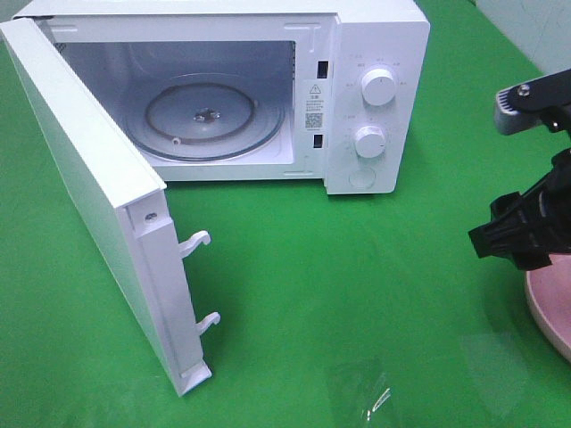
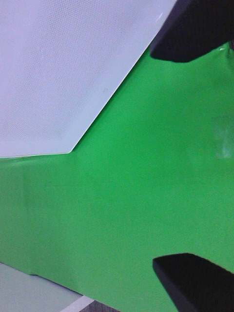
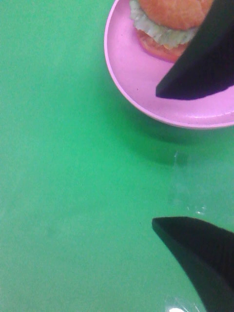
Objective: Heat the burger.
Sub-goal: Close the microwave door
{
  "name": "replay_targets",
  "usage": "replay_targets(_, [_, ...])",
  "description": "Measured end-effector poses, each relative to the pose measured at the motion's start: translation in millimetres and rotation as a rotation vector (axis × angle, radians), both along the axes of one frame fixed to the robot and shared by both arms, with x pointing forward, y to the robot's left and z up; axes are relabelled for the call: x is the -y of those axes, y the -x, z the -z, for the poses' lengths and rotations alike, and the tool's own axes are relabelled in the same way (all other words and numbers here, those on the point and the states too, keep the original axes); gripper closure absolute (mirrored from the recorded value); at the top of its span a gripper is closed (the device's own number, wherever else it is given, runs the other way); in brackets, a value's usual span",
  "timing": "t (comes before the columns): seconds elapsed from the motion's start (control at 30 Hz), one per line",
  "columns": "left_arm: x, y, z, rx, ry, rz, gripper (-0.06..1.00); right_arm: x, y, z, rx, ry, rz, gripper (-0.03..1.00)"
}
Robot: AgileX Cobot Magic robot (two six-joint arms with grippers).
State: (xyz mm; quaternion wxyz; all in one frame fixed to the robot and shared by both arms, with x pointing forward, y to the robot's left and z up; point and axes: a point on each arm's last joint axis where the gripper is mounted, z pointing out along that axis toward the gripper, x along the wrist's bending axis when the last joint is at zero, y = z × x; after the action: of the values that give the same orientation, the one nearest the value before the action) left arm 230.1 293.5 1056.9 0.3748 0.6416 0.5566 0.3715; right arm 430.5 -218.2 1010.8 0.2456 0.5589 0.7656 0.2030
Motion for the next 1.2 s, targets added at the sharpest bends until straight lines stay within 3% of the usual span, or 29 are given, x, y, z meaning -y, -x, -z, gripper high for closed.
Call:
replay_targets(0.13, [0,0,0,0.000,0.000,0.000,-0.04,4,12,-15,0.040,-0.026,-0.040,0.20])
replay_targets(0.27, [0,0,0,0.000,0.000,0.000,-0.04,9,23,-28,0.075,-0.044,-0.070,0.18])
replay_targets(0.63, [0,0,0,0.000,0.000,0.000,-0.04,27,65,-55,0.129,-0.085,-0.134,0.18])
replay_targets(1.2, [0,0,0,0.000,0.000,0.000,-0.04,61,124,-63,0.116,-0.106,-0.088,0.20])
